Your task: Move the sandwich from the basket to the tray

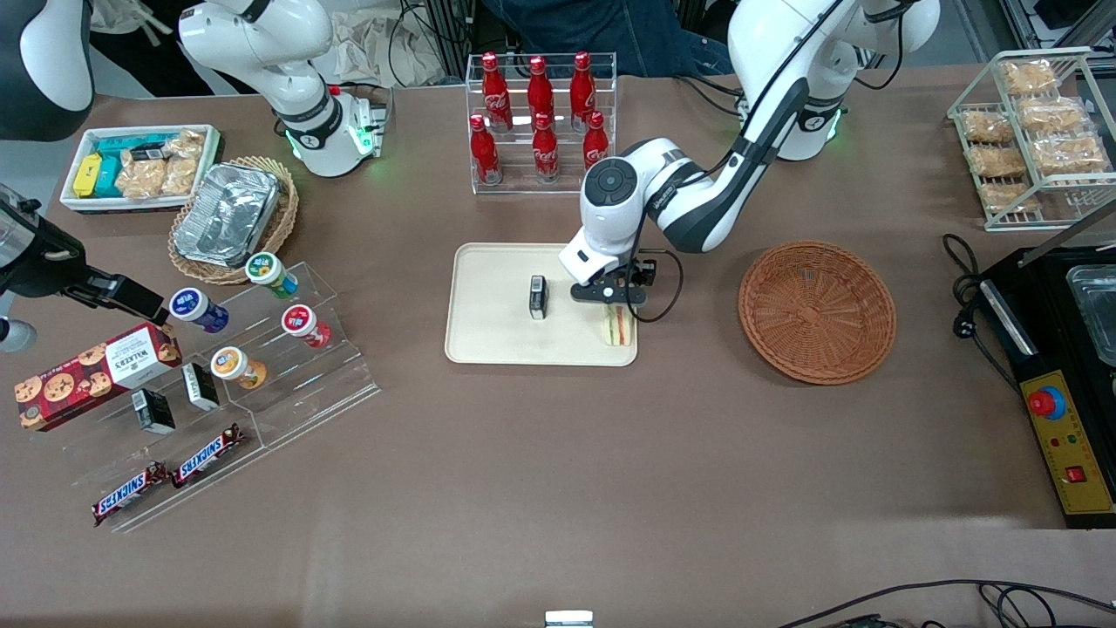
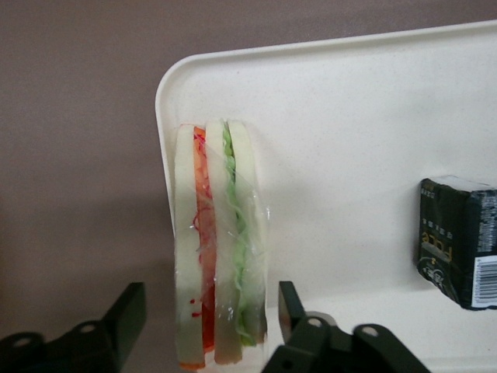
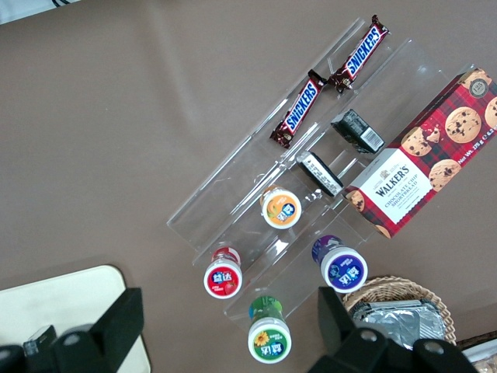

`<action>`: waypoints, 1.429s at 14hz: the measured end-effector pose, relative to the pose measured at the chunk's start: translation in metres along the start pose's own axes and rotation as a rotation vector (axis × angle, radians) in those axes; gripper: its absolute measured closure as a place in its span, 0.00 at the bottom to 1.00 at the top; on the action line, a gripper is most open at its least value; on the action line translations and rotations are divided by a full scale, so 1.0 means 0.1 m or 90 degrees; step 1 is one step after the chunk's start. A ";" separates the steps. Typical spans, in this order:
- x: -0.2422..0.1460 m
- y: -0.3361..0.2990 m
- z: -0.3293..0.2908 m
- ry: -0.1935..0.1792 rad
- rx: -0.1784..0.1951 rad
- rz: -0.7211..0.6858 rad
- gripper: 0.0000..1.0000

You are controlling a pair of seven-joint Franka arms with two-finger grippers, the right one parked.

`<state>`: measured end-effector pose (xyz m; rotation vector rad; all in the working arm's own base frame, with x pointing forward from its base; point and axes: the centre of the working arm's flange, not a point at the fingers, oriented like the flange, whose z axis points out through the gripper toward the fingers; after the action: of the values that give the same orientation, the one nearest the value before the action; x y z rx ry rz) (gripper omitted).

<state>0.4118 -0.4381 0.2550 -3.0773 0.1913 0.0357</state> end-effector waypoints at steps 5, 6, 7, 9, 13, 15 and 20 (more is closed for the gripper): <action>0.15 -0.49 -0.80 -0.015 0.078 -0.037 0.00; 0.22 -0.68 -1.06 -0.003 0.080 -0.053 0.00; 0.29 -0.89 -1.30 0.009 0.081 -0.068 0.00; 0.38 -1.26 -1.71 0.020 0.090 -0.085 0.00; 0.64 -2.15 -2.28 0.034 0.094 -0.107 0.00; 0.76 -2.60 -2.40 0.041 0.091 -0.119 0.00; 0.78 -3.53 -2.63 0.012 0.055 -0.083 0.00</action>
<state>0.5385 -0.1138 0.5353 -2.9969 -0.0061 -0.0061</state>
